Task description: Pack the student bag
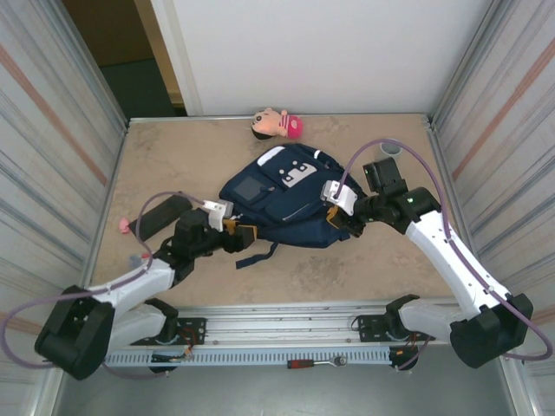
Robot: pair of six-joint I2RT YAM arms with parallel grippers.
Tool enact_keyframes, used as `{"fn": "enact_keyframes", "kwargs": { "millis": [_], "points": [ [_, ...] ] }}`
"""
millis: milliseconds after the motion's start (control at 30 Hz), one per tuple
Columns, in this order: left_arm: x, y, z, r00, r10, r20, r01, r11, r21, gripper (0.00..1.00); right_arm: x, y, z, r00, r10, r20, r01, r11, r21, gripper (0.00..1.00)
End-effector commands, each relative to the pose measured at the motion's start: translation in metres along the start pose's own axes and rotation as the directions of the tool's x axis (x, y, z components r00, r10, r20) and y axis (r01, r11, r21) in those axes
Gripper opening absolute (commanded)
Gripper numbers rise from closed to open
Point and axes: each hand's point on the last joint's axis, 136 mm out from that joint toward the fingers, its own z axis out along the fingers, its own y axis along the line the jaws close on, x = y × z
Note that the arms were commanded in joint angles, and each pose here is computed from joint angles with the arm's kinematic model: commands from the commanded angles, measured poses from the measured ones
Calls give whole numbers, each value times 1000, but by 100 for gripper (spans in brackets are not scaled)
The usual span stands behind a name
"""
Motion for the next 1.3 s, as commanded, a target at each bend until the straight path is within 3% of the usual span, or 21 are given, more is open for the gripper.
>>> {"fn": "enact_keyframes", "kwargs": {
  "millis": [0,167,300,667,933,1100,1267],
  "points": [
    [3,5,-10,1000,-14,26,15,999,-35,75,-34,-8,-15,993,-39,115,38,999,18,0],
    [22,17,-19,998,45,33,-42,995,-92,73,-38,-9,-16,991,-37,127,36,999,15,0],
    [34,21,-17,989,144,-18,-145,984,-103,71,-42,-10,-17,990,-38,135,37,999,15,0],
    [43,16,18,966,247,-77,-247,969,3,63,-49,-10,-19,986,-37,165,36,999,9,0],
    [30,-1,28,955,297,-16,-295,952,88,51,-46,-9,-21,988,-40,150,39,999,14,0],
    [31,-6,24,951,308,-1,-306,946,109,32,-44,-8,-21,988,-39,148,36,999,19,0],
    [39,-12,18,953,302,-29,-295,945,144,26,-38,-20,-18,993,2,117,-11,997,74,0]
  ]
}}
